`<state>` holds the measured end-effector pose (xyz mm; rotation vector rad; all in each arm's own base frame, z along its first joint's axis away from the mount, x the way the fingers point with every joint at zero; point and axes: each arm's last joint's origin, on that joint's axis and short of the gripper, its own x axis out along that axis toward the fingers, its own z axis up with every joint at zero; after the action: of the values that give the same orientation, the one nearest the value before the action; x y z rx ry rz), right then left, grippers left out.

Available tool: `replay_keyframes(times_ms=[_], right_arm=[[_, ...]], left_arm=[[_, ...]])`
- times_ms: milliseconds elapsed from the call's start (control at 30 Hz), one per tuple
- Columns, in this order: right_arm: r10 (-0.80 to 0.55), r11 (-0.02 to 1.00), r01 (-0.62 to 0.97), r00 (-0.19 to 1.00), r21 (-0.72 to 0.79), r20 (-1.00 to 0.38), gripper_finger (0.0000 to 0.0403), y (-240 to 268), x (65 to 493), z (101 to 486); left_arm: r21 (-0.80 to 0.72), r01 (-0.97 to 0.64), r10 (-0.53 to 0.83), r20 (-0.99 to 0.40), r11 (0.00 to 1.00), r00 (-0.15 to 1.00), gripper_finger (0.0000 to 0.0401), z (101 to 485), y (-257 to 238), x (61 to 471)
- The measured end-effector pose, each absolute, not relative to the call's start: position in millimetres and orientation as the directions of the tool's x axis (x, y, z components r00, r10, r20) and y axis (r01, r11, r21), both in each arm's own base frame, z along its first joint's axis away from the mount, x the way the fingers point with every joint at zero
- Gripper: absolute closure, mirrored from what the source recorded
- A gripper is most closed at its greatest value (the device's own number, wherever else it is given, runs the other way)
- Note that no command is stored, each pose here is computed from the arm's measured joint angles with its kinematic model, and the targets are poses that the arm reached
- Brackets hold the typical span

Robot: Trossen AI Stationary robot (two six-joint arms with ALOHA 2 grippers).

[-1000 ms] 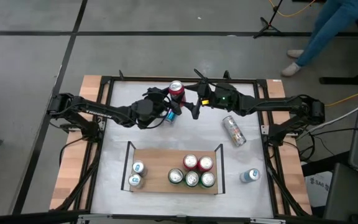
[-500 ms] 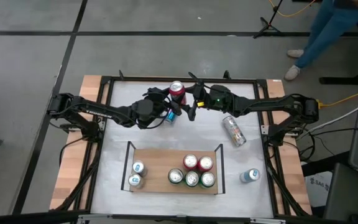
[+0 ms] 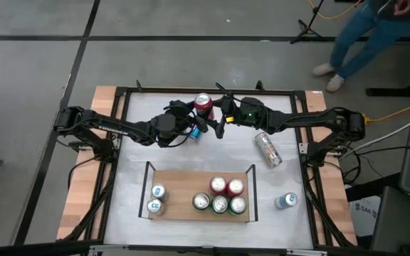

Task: Place canned beverage on shelf
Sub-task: Put the red soda can on the shelf aligned with the other red soda can

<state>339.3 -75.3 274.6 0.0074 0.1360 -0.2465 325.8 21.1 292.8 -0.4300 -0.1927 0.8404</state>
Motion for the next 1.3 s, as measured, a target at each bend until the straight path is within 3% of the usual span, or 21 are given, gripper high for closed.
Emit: replay_keyframes(times_ms=[300,567,1300], right_arm=[[-0.225,0.974,0.226,0.965,-0.007,-0.134,0.0061,-74.9,339.4,274.8],[-0.22,0.975,0.222,0.966,-0.004,-0.134,0.012,-75.0,339.3,274.8],[-0.195,0.981,0.196,0.971,-0.006,-0.139,0.0121,-74.2,339.4,274.3]], left_arm=[[-0.444,-0.666,0.742,-0.003,0.599,0.67,0.0099,292.9,20.5,326.2],[-0.438,-0.666,0.739,-0.004,0.604,0.674,0.0099,292.7,20.4,326.3],[-0.431,-0.672,0.739,-0.018,0.602,0.674,0.0065,290.9,21.8,326.2]])
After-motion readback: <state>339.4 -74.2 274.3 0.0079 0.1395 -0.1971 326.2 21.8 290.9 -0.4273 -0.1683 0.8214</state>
